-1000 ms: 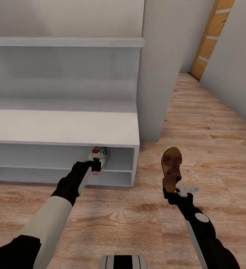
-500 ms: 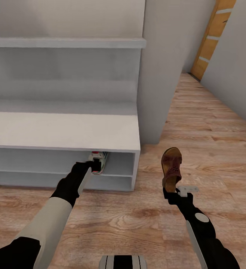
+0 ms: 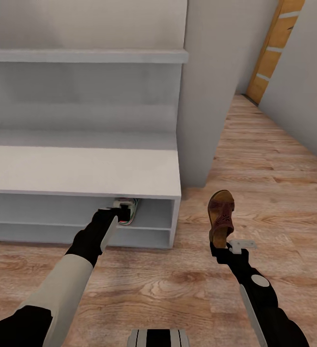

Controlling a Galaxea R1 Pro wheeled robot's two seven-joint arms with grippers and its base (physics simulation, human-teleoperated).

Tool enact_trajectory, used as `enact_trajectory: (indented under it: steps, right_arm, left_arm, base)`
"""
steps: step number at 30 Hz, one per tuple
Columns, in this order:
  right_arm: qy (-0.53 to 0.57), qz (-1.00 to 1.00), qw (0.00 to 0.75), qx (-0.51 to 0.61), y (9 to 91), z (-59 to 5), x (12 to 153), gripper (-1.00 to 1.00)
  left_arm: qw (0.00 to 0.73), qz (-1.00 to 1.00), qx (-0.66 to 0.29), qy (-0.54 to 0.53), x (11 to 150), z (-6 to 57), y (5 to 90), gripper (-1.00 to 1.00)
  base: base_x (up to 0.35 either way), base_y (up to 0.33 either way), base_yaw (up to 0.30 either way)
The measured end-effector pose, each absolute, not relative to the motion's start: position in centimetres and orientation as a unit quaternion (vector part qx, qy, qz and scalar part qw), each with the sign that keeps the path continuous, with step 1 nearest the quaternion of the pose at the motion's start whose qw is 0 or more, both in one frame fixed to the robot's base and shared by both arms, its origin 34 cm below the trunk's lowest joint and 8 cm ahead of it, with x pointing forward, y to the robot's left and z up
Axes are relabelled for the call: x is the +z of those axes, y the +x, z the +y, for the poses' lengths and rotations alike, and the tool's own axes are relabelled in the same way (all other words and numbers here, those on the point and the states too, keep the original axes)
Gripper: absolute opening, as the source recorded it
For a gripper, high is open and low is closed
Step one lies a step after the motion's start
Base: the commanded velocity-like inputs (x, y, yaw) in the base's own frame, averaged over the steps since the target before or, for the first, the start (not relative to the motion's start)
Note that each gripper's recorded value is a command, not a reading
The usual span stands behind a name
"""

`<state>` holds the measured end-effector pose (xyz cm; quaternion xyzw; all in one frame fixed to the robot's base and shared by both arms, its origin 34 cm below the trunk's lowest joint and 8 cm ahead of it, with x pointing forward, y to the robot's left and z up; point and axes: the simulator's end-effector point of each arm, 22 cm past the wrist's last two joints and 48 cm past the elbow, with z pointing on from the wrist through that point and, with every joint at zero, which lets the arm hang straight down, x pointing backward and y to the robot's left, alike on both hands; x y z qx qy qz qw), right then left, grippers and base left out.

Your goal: Pick up the two gym shoes and the two sandals from the corridor floor and place them onto the hallstand (shoe rack) in the corridor, making sure they are on the rack and not on the floor. Arrange them so the two gym shoes are next to each other and the two sandals are next to each other.

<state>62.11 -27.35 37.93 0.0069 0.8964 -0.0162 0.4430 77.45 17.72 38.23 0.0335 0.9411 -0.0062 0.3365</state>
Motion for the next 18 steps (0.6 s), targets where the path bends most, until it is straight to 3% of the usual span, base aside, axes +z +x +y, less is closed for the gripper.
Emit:
enact_trajectory:
  steps: [5,18]
  right_arm:
    - [0.007,0.897,0.442,-0.016,62.11,-27.37,37.81,-1.0]
    - [0.007,0.897,0.442,-0.016,62.11,-27.36,37.81,-1.0]
  left_arm:
    - [0.337,0.941,-0.007,0.033,38.22,17.7,77.53,-1.0]
    - [0.337,0.941,-0.008,0.033,38.22,17.66,77.53,-1.0]
  base:
    - [0.161,0.0,0.0]
    - [0.011,0.0,0.0]
